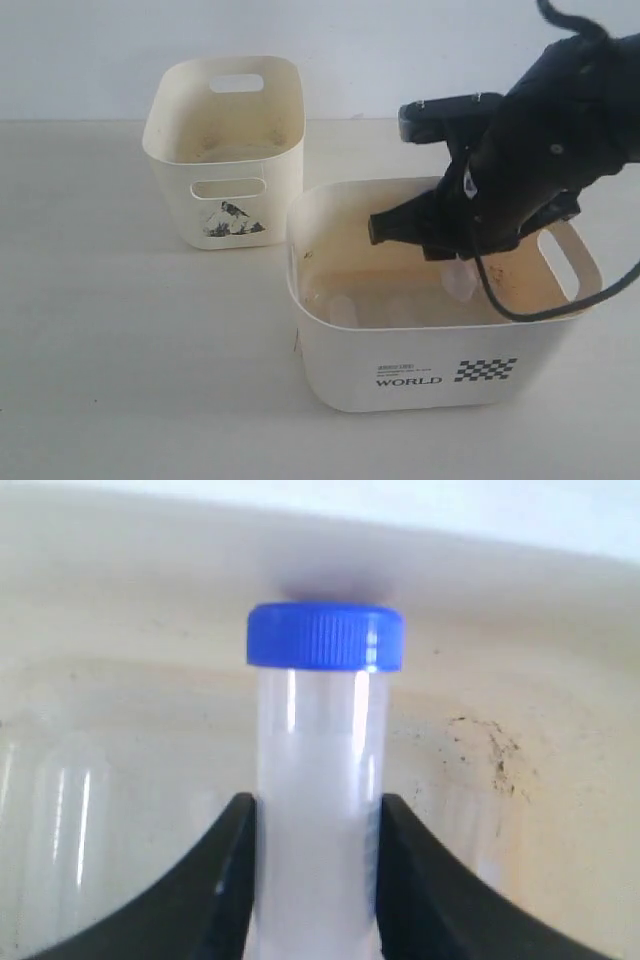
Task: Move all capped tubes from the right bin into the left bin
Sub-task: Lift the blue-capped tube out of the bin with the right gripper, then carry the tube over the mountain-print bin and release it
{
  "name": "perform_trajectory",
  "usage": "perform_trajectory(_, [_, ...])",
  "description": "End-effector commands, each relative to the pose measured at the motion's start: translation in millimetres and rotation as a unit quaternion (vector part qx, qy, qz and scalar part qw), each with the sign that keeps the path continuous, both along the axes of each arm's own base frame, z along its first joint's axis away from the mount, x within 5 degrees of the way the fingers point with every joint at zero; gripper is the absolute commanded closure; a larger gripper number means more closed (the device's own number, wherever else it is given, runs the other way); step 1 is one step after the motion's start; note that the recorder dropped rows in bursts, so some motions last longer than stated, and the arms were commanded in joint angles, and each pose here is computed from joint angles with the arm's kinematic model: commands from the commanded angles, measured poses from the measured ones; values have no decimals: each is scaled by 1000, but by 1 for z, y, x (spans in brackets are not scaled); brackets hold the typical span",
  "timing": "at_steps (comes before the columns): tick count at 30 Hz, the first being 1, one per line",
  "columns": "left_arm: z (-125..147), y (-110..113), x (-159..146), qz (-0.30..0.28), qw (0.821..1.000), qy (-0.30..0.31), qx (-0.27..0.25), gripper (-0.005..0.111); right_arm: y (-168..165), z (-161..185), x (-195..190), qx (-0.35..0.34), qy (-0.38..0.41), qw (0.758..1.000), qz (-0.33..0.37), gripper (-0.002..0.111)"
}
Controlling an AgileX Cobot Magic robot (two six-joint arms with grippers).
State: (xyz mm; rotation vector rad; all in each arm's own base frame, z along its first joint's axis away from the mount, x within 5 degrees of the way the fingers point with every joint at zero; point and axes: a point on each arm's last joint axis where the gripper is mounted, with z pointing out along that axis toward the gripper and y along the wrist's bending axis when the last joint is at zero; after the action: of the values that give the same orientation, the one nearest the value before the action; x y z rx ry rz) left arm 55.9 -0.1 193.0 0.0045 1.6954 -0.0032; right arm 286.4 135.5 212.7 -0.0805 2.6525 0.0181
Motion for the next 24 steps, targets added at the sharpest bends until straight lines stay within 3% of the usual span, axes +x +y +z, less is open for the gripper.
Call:
perform_trajectory(1, [1, 0, 0, 1, 1000, -1, -7, 102, -5, 27, -6, 10, -44, 999, 8, 108])
perform_trajectory(9, [1, 0, 0, 1, 1000, -1, -7, 102, -11, 51, -16, 23, -78, 997, 8, 108])
perform_trajectory(13, [1, 0, 0, 1, 1000, -1, -7, 102, -6, 69, -18, 88, -122, 989, 11, 108])
perform_trajectory(19, [1, 0, 0, 1, 1000, -2, -7, 102, 29, 102, -16, 249, -262, 930, 71, 108])
perform_trajectory(23, [1, 0, 0, 1, 1000, -1, -7, 102, 53, 106, -4, 318, -336, 880, 108, 108])
perform_trajectory(24, [1, 0, 0, 1, 1000, -1, -7, 102, 57, 104, 2, 325, -338, 877, 107, 108])
